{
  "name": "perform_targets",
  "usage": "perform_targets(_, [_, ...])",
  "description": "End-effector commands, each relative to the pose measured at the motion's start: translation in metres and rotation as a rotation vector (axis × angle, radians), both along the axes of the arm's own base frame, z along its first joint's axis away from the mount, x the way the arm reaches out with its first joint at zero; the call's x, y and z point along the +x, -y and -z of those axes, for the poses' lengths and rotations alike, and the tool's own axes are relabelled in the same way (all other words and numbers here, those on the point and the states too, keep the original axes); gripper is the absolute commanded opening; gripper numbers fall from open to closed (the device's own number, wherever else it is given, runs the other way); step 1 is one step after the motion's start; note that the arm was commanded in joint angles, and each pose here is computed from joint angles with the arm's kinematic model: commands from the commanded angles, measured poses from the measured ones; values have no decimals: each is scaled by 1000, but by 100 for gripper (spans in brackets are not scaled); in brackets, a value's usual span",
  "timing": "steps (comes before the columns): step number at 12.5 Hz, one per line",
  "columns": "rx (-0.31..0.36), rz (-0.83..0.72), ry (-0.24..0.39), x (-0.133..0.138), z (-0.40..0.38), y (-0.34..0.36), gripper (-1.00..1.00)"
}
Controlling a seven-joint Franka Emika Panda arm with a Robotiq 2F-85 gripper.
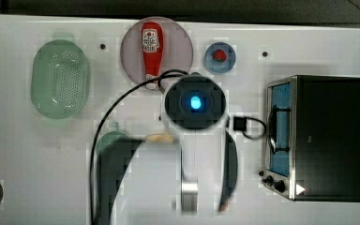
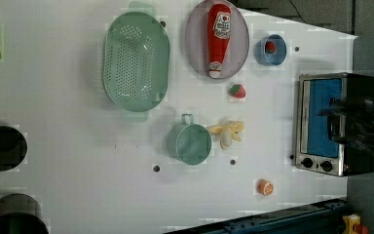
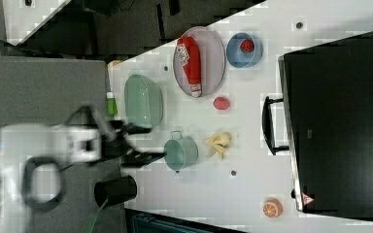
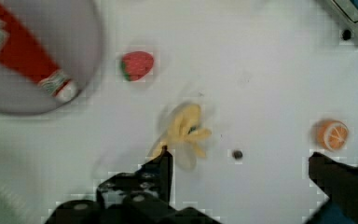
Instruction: Pick banana from table and place on oven.
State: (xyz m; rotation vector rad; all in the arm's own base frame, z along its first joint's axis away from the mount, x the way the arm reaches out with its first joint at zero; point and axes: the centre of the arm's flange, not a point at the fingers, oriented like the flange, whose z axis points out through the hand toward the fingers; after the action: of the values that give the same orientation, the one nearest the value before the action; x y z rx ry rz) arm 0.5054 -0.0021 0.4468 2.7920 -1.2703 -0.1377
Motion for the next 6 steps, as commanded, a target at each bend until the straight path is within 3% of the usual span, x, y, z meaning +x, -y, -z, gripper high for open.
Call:
perform_targets(1, [16, -14, 13, -3, 38, 1, 100])
perform_targets(6, [21, -12, 50, -7, 149, 0, 100])
